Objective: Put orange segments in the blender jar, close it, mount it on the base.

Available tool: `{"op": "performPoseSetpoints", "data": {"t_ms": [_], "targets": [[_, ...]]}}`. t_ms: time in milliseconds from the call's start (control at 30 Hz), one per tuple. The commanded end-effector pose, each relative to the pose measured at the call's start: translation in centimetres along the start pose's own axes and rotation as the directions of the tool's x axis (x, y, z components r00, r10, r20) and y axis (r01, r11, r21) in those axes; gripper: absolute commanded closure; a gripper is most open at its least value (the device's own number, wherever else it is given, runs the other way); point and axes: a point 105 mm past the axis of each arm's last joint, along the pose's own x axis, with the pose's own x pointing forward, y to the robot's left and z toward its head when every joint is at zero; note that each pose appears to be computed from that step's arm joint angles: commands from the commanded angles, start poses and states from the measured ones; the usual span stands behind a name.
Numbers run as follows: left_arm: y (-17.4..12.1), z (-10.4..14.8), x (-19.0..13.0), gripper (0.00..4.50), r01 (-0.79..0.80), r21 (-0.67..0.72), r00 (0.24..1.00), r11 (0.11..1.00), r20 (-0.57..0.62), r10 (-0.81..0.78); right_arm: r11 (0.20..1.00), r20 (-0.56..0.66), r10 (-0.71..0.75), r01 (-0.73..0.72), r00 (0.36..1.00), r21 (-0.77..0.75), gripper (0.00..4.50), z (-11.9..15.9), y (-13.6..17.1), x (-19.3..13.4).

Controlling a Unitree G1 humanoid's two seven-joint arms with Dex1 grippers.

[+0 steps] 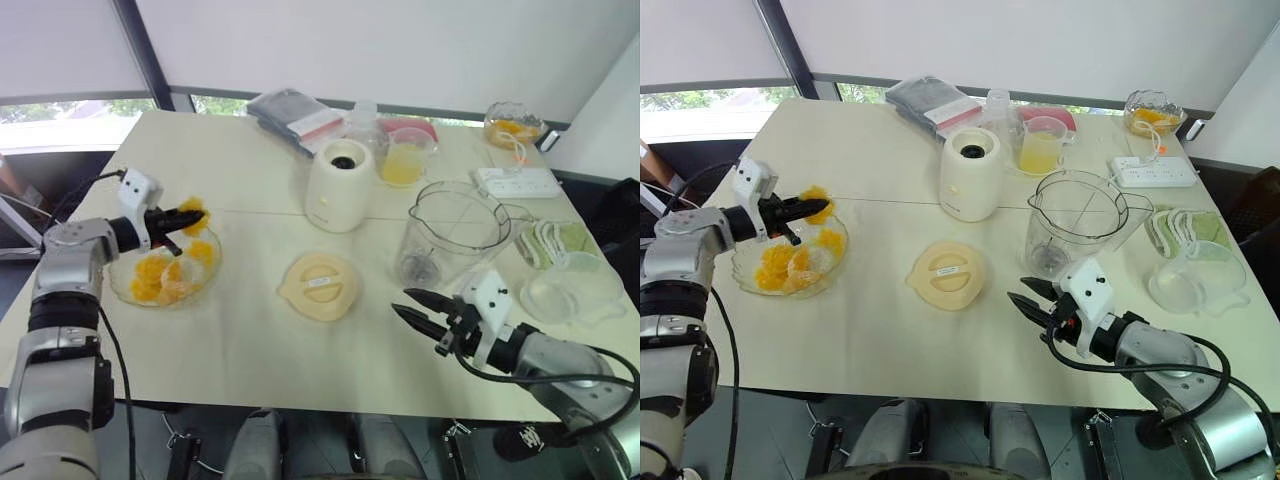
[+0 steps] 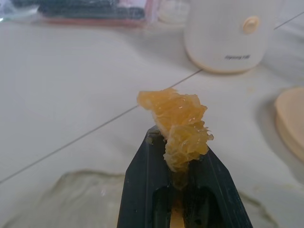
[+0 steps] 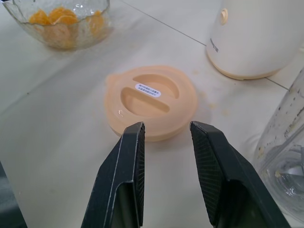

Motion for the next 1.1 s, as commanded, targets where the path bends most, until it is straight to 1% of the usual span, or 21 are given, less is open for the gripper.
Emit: {"op": "performPoseSetpoints", "data": {"t_ms": [33, 200, 333, 400, 500, 533, 667, 700, 800, 967, 1000, 1100], "targets": [[-0.9, 3.9, 0.5, 4.35, 0.025, 0.042, 0.994, 0.999, 0.103, -0.029, 0.999, 0.03, -0.012, 0.013, 0.999, -0.046, 2.96, 1.0, -0.7, -0.3], [-3.6, 8.2, 3.1, 4.35, 0.118, 0.09, 0.971, 0.989, 0.199, -0.134, 0.998, 0.024, -0.035, 0.036, 0.999, -0.043, 2.96, 0.6, -1.4, -0.4], [-5.5, 11.0, 6.0, 4.35, 0.223, 0.143, 0.937, 0.964, 0.242, -0.252, 0.995, 0.024, -0.091, 0.092, 0.996, -0.031, 2.96, 0.0, -2.5, -0.7], [-6.1, 11.9, 7.0, 4.35, 0.252, 0.173, 0.926, 0.952, 0.244, -0.289, 0.994, 0.021, -0.104, 0.104, 0.994, -0.032, 2.96, -0.2, -2.8, -0.8], [-7.8, 14.8, 9.0, 4.35, 0.318, 0.223, 0.886, 0.921, 0.275, -0.373, 0.992, 0.021, -0.125, 0.126, 0.992, -0.024, 2.96, -0.6, -3.1, -1.0], [-8.2, 15.4, 9.4, 4.35, 0.331, 0.235, 0.878, 0.914, 0.28, -0.39, 0.991, 0.019, -0.131, 0.131, 0.991, -0.024, 2.96, -0.7, -3.2, -1.0], [-11.5, 19.0, 11.6, 4.35, 0.401, 0.306, 0.818, 0.864, 0.305, -0.488, 0.986, 0.012, -0.166, 0.166, 0.986, -0.012, 2.96, -1.3, -3.5, -1.4], [-12.1, 19.5, 12.0, 4.35, 0.408, 0.31, 0.81, 0.858, 0.311, -0.498, 0.985, 0.012, -0.171, 0.171, 0.985, -0.008, 2.96, -1.5, -3.5, -1.4], [-15.7, 21.2, 13.7, 4.35, 0.455, 0.368, 0.769, 0.811, 0.298, -0.566, 0.978, 0.009, -0.206, 0.207, 0.978, -0.004, 2.96, -1.8, -3.4, -1.8], [-20.6, 22.8, 15.3, 4.35, 0.514, 0.423, 0.706, 0.746, 0.285, -0.648, 0.964, 0.008, -0.267, 0.267, 0.964, 0.012, 2.96, -2.3, -3.0, -2.6], [-21.2, 23.0, 15.4, 4.35, 0.521, 0.427, 0.698, 0.739, 0.286, -0.657, 0.962, 0.008, -0.274, 0.274, 0.962, 0.015, 2.96, -2.3, -2.9, -2.7], [-24.5, 23.8, 16.1, 4.35, 0.554, 0.456, 0.655, 0.696, 0.278, -0.703, 0.951, -0.001, -0.308, 0.308, 0.951, 0.033, 2.96, -2.7, -2.2, -3.2]]}}
